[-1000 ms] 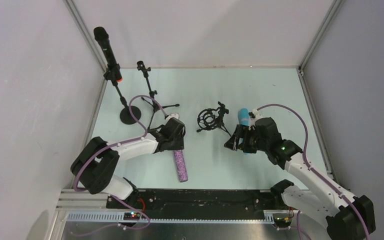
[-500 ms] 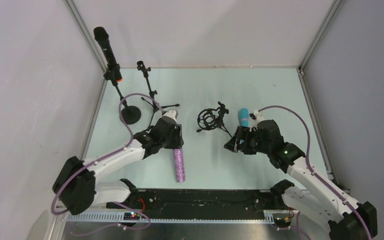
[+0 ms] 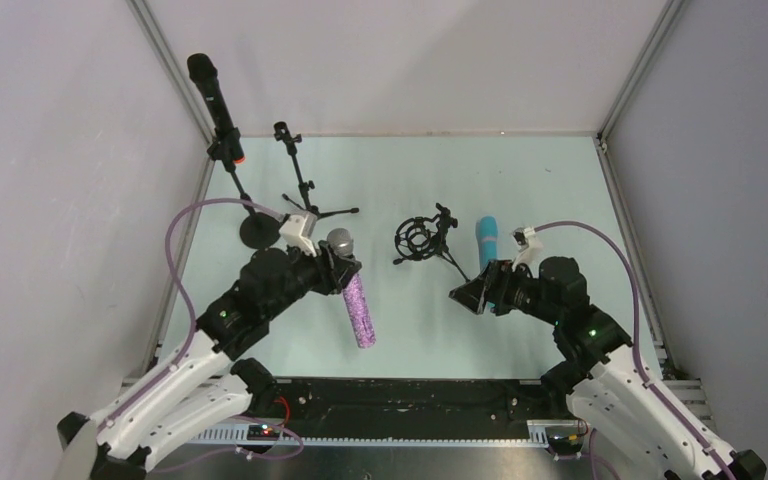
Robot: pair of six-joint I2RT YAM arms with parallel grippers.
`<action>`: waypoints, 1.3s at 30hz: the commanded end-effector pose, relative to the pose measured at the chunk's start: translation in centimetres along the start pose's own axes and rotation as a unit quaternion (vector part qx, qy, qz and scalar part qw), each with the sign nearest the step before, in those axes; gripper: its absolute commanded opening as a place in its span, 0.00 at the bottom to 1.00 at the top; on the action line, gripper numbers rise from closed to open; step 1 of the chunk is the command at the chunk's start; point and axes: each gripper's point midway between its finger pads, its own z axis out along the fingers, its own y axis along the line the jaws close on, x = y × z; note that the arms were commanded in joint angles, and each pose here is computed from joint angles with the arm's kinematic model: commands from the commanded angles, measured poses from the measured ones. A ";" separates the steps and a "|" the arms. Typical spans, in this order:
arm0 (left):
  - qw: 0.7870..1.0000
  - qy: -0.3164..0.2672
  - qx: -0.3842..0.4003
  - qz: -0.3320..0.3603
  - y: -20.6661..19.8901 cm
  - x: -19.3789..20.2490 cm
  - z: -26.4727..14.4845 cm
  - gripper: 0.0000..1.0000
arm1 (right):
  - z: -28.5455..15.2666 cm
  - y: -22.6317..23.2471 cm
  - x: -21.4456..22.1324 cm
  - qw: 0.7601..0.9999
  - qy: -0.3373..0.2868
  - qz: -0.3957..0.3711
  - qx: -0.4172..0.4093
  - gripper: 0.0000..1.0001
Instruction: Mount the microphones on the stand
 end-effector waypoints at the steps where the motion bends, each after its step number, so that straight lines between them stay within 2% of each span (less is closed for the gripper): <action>1: 0.988 -0.077 0.135 0.010 -4.9 -3.3 -2.1 0.00 | -0.6 3.2 -0.5 0.995 -0.015 -0.036 -0.090 0.81; 7: 0.962 -0.127 0.242 -0.001 -8.6 -5.2 -5.0 0.00 | -1.3 6.2 -0.5 0.982 -0.022 -0.054 -0.181 0.87; 17: 0.928 -0.100 0.360 -0.002 -13.6 -5.4 -7.0 0.00 | -1.6 10.2 -0.8 0.961 -0.030 -0.071 -0.265 0.88; 26: 0.911 -0.088 0.403 -0.003 -16.6 -5.0 -7.2 0.00 | -0.2 14.6 0.0 0.943 -0.013 -0.080 -0.323 0.87; 39: 0.902 -0.080 0.424 -0.009 -17.6 -4.4 -7.4 0.00 | 1.2 19.4 1.2 0.918 0.006 -0.091 -0.386 0.83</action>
